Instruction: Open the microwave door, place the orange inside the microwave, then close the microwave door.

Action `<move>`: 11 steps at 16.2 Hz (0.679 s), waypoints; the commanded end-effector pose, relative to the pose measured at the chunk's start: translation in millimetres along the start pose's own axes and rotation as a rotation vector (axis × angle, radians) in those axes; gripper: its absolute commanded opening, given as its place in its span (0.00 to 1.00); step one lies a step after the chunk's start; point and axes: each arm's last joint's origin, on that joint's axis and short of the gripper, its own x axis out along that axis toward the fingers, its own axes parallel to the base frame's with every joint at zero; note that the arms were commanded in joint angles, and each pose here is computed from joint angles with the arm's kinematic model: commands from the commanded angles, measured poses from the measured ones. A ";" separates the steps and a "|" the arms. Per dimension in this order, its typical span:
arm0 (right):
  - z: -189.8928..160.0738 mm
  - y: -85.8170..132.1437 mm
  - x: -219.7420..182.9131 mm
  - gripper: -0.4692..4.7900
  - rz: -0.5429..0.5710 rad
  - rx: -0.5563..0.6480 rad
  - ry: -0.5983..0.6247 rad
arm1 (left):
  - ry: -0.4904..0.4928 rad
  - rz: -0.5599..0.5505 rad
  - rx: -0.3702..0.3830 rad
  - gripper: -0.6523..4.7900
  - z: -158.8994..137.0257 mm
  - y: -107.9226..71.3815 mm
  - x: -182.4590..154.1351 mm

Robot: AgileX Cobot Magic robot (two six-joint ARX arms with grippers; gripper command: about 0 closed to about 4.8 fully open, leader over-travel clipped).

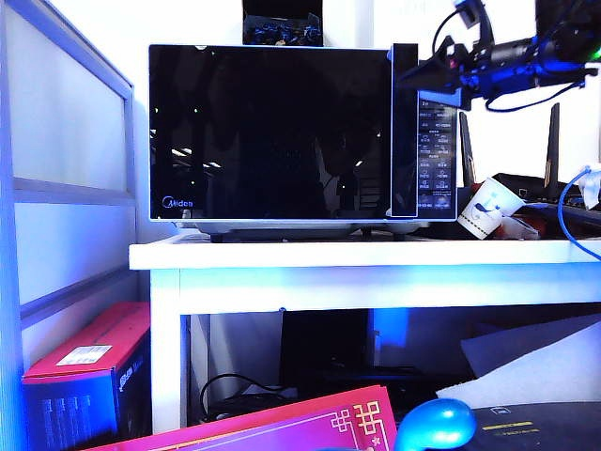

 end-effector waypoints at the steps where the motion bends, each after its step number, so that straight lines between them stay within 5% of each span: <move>1: 9.6 -1.6 -8.8 0.59 0.024 -0.001 -0.013 | -0.012 -0.002 0.005 0.64 2.0 -1.3 -2.2; 6: 10.4 -3.1 -13.3 0.59 0.070 0.020 -0.009 | -0.011 -0.002 0.005 0.64 1.9 -1.2 -2.0; 11: 15.1 -6.3 -15.5 0.59 -0.007 -0.032 -0.044 | -0.006 -0.002 0.003 0.64 1.4 -1.3 -2.0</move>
